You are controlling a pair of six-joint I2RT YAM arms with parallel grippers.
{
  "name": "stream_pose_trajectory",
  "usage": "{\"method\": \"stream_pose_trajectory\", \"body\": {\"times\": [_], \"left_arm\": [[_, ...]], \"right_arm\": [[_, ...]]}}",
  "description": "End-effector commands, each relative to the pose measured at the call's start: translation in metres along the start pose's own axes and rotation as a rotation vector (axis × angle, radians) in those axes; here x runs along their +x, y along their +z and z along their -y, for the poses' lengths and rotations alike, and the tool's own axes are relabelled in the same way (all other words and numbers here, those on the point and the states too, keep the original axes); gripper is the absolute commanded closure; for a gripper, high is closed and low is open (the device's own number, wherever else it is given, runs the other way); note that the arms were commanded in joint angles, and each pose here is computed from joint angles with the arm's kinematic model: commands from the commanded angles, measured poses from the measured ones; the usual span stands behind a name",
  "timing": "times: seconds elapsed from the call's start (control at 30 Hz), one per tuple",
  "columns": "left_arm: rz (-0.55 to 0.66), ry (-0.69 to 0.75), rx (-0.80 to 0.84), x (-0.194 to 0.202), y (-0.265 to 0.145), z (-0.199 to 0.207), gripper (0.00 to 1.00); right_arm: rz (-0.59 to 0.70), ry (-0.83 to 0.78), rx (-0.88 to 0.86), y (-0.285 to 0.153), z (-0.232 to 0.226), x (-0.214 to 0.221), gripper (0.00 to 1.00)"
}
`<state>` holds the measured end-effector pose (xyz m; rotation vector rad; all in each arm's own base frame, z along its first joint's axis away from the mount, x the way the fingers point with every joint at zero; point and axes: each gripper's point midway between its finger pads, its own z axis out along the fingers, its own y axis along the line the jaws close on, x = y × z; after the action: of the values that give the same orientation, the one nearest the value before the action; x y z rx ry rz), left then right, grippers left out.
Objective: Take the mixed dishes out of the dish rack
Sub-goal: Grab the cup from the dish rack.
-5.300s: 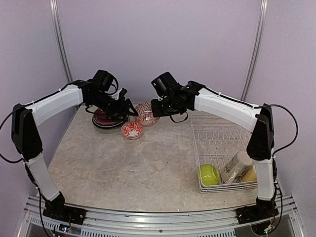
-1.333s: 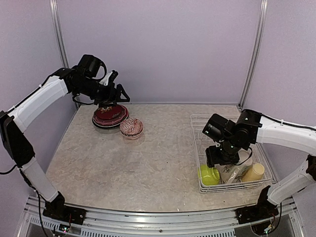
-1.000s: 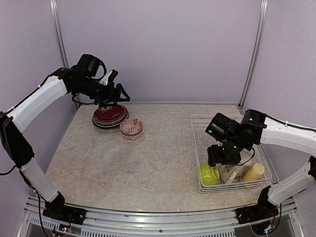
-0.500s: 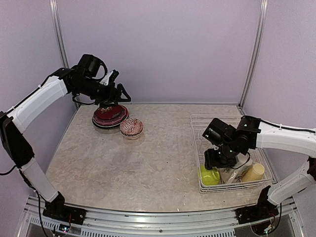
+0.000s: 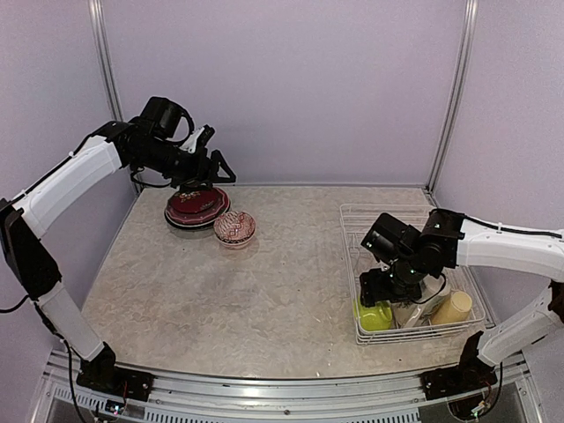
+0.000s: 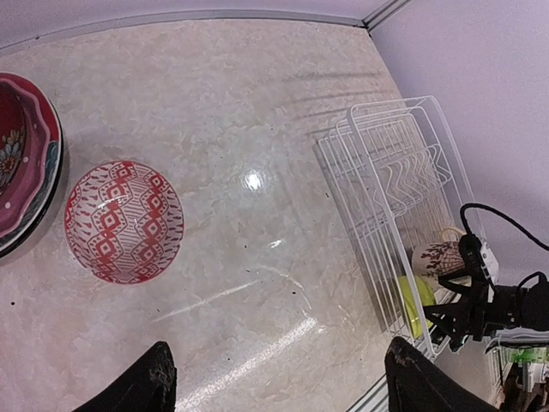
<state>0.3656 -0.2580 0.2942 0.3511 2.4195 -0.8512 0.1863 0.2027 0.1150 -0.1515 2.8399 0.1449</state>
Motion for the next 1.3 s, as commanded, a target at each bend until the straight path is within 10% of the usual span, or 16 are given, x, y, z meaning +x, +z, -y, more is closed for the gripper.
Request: {"method": "stream_pose_trajectory", "body": {"times": [0.0,0.3,0.87,1.27], "left_arm": [[-0.023,0.000,0.000,0.005,0.007,0.001,0.20],[-0.034,0.004,-0.002,0.007,0.010,0.003,0.20],[-0.034,0.008,0.008,0.008,0.008,0.007,0.20],[-0.040,0.004,0.018,0.009,0.008,0.009,0.20]], "right_arm": [[-0.028,0.008,0.150,-0.001,0.034,0.014,0.23],[-0.012,0.041,0.225,-0.013,0.057,0.019,0.42],[0.002,-0.087,0.099,-0.012,0.010,-0.004,0.49],[0.213,0.013,0.130,-0.077,0.030,-0.037,0.21]]}}
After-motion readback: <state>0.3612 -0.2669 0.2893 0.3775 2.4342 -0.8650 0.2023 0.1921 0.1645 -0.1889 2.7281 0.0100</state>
